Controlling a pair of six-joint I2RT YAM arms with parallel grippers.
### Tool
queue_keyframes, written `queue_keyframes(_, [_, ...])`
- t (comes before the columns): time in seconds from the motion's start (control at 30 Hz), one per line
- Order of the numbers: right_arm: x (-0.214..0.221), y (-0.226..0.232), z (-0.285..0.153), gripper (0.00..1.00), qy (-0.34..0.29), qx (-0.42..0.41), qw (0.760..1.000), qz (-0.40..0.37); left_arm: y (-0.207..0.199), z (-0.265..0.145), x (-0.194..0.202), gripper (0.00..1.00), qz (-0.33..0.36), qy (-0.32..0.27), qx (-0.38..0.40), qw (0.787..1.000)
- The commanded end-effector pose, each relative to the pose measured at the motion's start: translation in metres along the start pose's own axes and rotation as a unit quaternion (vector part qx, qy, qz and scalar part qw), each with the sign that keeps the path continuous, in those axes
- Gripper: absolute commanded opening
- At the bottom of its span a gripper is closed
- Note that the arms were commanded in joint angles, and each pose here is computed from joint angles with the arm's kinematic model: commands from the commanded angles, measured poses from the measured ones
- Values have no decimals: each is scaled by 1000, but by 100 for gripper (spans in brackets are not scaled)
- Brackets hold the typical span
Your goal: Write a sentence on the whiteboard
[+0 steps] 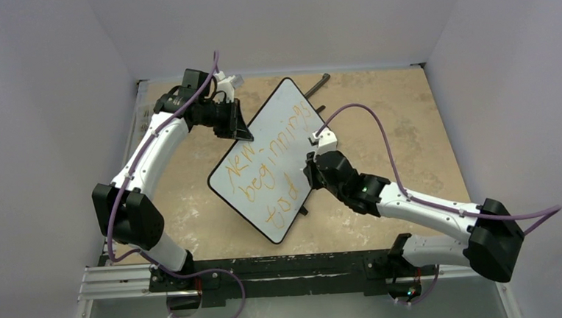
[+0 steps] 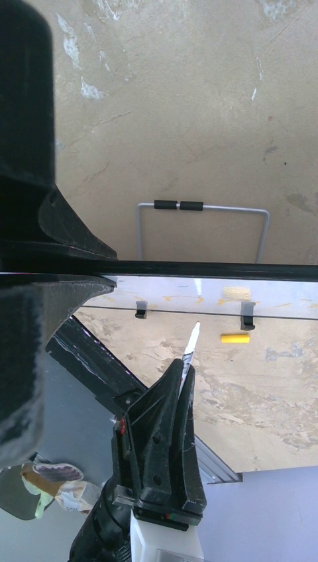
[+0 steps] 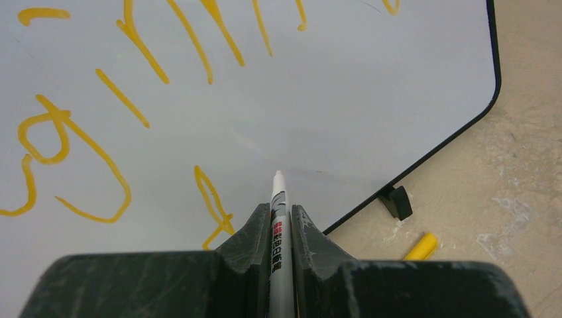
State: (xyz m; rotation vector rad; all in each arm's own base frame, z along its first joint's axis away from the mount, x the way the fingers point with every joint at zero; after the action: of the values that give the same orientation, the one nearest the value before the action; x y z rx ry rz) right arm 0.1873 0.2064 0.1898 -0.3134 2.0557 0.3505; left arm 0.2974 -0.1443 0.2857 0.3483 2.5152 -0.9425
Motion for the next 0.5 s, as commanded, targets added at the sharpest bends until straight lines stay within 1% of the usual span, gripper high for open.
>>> queue_keyframes(0.0, [-23, 10, 3, 0, -35, -30, 999, 9, 21, -1, -5, 0, 14, -15, -98, 995])
queue_keyframes(0.3, [-24, 19, 5, 0, -34, -74, 997, 5, 22, -1, -6, 0, 12, -15, -101, 995])
queue_keyframes(0.47, [-16, 21, 2, 0, -19, -97, 995, 5, 22, -2, -6, 0, 12, -17, -101, 995])
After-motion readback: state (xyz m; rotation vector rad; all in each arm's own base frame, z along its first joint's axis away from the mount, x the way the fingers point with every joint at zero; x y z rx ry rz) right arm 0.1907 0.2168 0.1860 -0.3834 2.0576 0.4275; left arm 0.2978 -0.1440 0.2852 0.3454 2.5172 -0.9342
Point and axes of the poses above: each gripper's point midway between its finger pads, its own z axis out along the fingers, its own y axis along the line the jaws close on, x = y × z, the point moved 9 cm from there along -z, back along the fingers, and after that the axes turned 2 degrees about -z, right-handed, at the moved point
